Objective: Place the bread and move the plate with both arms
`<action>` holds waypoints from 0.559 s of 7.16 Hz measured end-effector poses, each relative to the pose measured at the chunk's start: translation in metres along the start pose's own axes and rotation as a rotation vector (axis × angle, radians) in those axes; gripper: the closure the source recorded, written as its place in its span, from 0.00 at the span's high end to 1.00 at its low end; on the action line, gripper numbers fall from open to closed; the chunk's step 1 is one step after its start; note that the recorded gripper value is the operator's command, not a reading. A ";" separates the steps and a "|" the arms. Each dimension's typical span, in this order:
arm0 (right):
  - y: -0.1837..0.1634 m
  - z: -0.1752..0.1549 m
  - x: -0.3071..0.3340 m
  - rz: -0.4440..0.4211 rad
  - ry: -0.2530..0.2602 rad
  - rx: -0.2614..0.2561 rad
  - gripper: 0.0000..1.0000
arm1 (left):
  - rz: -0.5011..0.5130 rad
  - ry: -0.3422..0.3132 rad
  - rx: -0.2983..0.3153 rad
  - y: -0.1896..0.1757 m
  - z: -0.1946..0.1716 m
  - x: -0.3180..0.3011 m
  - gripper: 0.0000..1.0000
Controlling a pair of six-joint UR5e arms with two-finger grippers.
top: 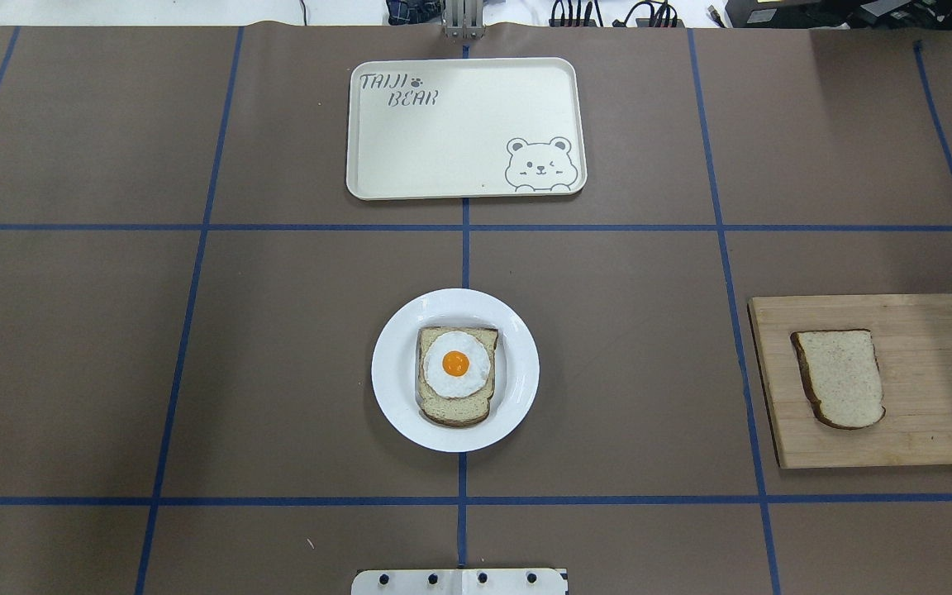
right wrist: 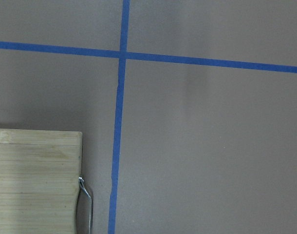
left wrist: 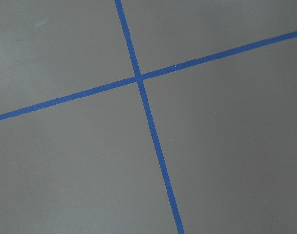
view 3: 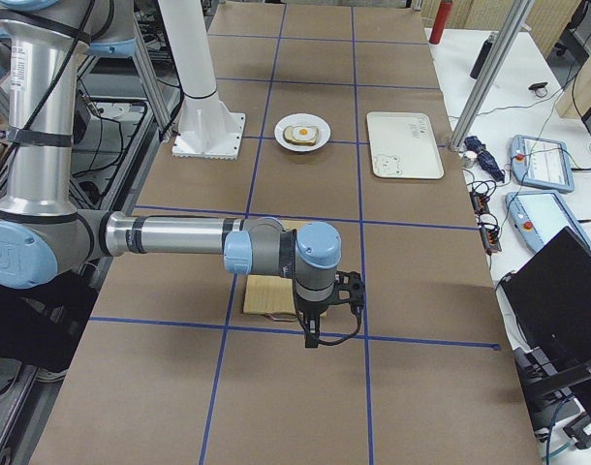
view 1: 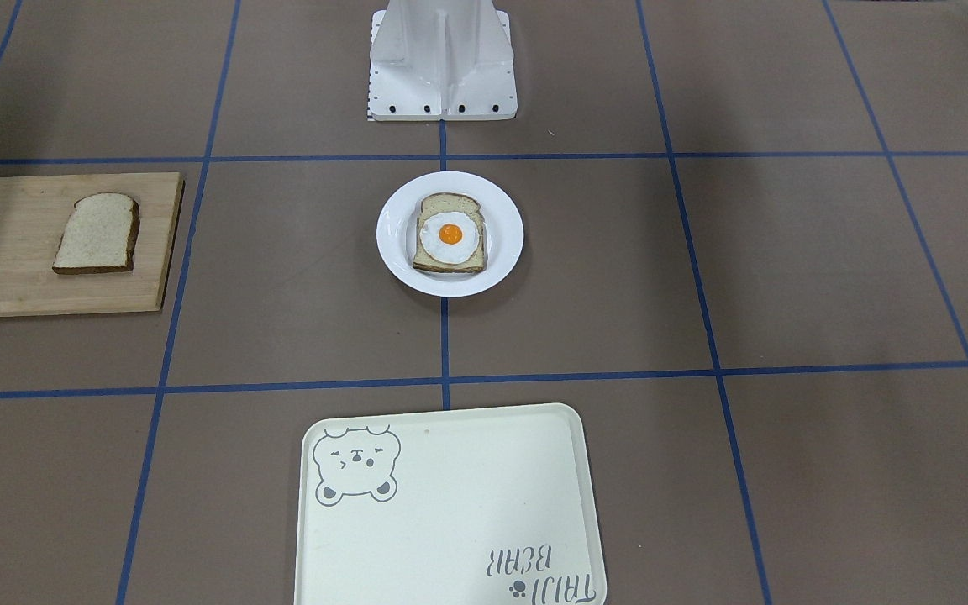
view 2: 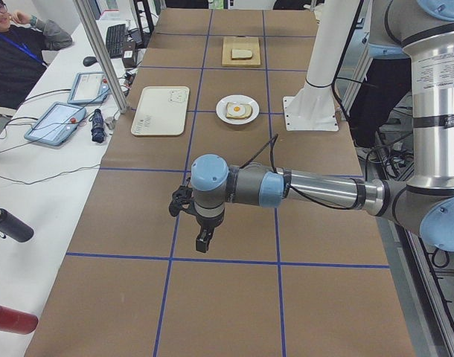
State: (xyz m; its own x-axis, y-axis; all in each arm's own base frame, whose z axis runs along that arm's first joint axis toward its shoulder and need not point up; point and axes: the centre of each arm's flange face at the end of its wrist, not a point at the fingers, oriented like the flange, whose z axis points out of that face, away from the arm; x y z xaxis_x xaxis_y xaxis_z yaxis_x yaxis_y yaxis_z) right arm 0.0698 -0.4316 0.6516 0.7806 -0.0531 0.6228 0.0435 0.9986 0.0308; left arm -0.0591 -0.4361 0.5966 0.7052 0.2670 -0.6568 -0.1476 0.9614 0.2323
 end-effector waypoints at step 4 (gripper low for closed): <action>-0.004 -0.003 -0.003 -0.004 0.001 0.007 1.00 | 0.016 -0.007 0.012 -0.005 -0.005 0.004 0.98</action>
State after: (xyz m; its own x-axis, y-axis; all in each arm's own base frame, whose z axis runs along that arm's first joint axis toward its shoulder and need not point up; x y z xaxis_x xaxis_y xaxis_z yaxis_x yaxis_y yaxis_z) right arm 0.0692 -0.4350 0.6477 0.7810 -0.0576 0.6219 0.0427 0.9983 0.0387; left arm -0.0592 -0.4396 0.5887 0.7076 0.2819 -0.6480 -0.1509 0.9561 0.2511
